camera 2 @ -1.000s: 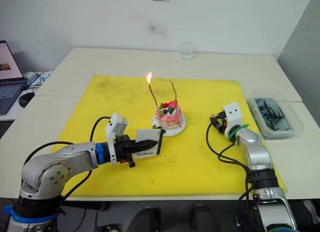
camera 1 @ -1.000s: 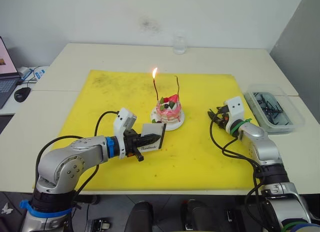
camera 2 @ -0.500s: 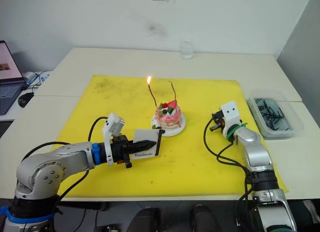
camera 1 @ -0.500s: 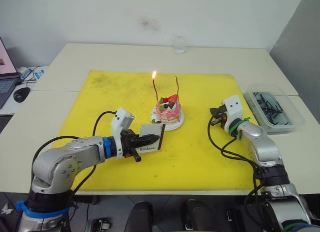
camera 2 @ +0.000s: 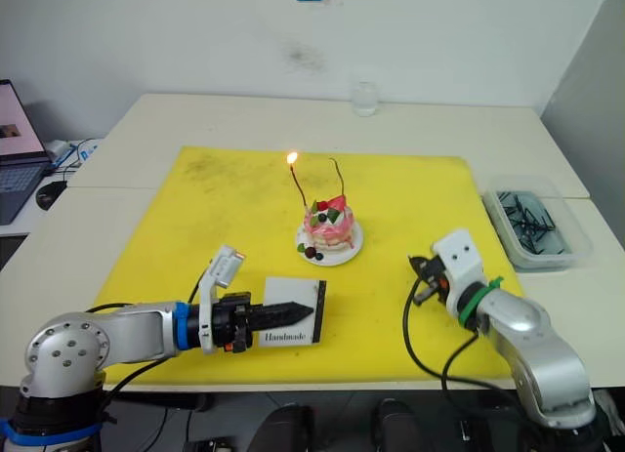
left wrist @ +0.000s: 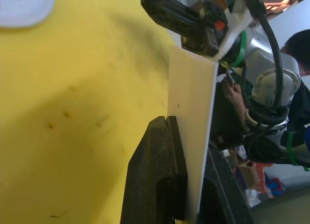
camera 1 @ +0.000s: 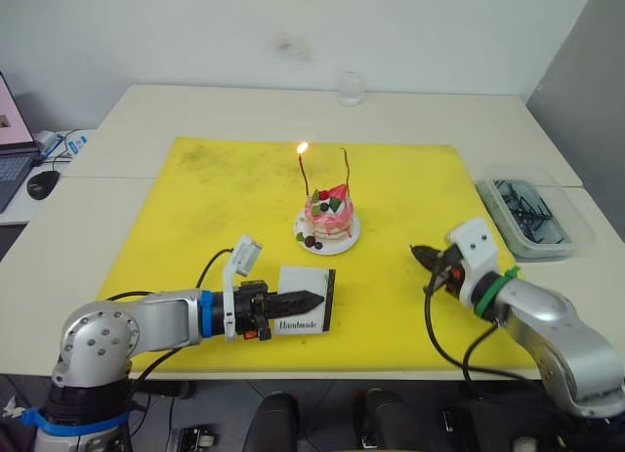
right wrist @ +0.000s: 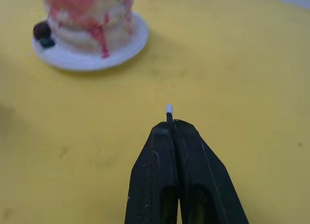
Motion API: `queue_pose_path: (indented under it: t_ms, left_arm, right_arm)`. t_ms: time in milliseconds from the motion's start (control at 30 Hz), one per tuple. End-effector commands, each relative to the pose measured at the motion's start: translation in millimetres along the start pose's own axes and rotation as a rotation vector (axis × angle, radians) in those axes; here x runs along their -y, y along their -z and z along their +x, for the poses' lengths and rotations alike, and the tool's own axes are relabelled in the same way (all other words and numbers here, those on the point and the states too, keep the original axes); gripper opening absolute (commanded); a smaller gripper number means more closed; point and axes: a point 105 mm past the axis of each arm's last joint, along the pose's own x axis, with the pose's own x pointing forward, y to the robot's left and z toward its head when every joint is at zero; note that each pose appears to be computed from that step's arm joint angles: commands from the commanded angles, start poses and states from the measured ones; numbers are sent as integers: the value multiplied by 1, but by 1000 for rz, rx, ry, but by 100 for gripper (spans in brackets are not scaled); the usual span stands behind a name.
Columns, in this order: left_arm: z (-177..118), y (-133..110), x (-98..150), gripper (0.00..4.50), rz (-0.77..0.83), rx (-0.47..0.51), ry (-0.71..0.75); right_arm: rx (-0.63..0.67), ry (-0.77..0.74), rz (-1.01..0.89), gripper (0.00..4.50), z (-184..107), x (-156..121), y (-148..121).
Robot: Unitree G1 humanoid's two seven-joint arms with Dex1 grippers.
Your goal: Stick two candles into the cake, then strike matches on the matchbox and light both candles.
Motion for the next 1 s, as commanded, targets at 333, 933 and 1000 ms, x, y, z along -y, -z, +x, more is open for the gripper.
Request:
queue_pose_path:
  t_ms: [333, 933, 1000]
  left_arm:
    - [21, -4, 8, 0, 12, 19, 48]
    - [26, -7, 6, 0, 14, 31, 37]
    - [26, -7, 5, 0, 14, 30, 36]
  right_arm:
    - [95, 88, 62, 5, 12, -3, 14]
    - [83, 133, 135, 239, 16, -5, 33]
    - [97, 132, 145, 239, 17, -5, 34]
